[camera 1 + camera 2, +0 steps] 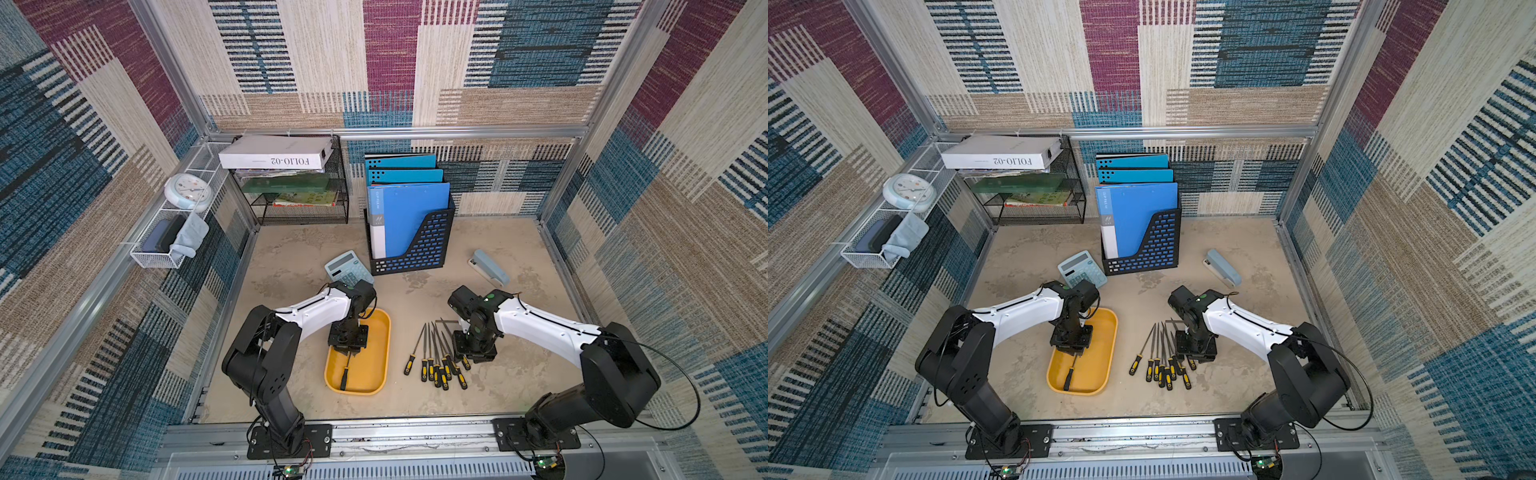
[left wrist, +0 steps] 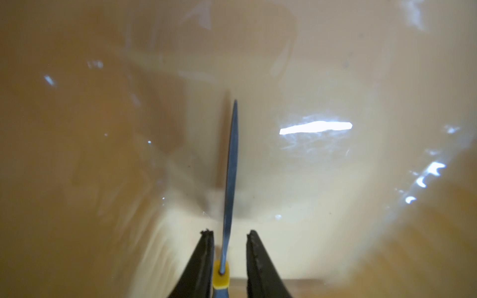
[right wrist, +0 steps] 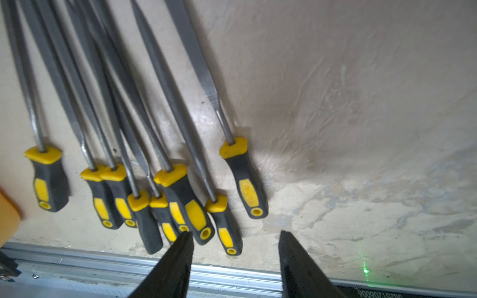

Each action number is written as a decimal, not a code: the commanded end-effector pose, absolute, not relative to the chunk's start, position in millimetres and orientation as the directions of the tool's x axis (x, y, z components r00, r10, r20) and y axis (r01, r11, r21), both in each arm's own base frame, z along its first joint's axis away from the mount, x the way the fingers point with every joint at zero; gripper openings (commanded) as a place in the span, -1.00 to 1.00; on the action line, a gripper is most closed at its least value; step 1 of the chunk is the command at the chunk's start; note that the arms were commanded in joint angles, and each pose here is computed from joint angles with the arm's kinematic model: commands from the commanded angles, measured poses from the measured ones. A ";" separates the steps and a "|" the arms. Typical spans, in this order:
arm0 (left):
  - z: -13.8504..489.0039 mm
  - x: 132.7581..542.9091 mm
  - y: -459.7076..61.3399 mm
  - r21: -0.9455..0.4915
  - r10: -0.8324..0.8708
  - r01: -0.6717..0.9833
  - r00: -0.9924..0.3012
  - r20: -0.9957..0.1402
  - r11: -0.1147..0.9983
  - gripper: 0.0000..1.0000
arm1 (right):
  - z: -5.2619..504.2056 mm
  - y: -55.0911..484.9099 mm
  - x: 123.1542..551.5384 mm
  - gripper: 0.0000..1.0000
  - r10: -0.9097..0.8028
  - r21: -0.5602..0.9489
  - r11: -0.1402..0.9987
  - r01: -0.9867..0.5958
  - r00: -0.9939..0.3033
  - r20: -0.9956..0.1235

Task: Put the file tool into the storage box
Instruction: Place the file tool in the storage box, then pick up the file tool from the center of the board, then place the file tool in the storage box.

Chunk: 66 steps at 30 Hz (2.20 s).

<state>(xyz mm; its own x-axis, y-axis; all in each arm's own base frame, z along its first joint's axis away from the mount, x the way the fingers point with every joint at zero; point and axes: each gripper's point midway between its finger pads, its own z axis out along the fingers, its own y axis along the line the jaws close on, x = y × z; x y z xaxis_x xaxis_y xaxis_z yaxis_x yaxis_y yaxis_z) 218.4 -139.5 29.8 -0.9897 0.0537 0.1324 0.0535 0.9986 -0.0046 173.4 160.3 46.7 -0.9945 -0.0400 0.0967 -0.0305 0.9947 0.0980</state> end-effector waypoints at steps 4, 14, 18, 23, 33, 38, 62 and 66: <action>37.9 218.1 -142.4 -0.024 0.049 0.047 -0.991 0.126 0.999 -0.24 | 35.1 160.8 181.6 0.00 -0.092 0.071 0.994 -0.086 -0.991 0.093; 103.3 236.4 -160.2 -0.121 0.047 0.044 -0.999 0.018 0.992 -0.17 | 18.7 146.8 188.6 -0.34 -0.117 0.017 0.993 -0.116 -0.987 0.111; 133.6 244.5 -170.3 -0.191 0.036 0.045 -0.998 -0.052 0.981 -0.15 | 15.5 150.0 193.8 -0.49 -0.147 0.026 0.989 -0.146 -0.984 0.098; 173.0 251.3 -190.3 -0.313 0.034 0.068 -0.993 -0.115 0.947 -0.08 | 25.1 154.1 199.5 -0.71 -0.176 0.048 0.984 -0.173 -0.983 0.060; 227.8 261.7 -237.3 -0.564 -0.023 0.051 -0.992 -0.123 0.824 -0.04 | 102.3 175.9 184.8 -0.79 -0.187 0.238 0.952 -0.191 -0.982 -0.040; 228.2 271.4 -265.6 -0.665 -0.044 0.003 -0.998 -0.054 0.747 -0.03 | 116.3 198.4 175.6 -0.79 -0.200 0.363 0.909 -0.205 -0.978 -0.052; 184.1 288.4 -303.2 -0.671 -0.169 -0.142 -0.985 0.024 0.728 -0.06 | 177.1 296.8 187.6 -0.80 -0.155 0.695 0.682 -0.228 -0.974 -0.167; 175.1 296.7 -301.5 -0.645 -0.179 -0.134 -0.984 -0.006 0.752 -0.11 | 178.3 304.5 180.4 -0.81 -0.166 0.714 0.661 -0.232 -0.973 -0.162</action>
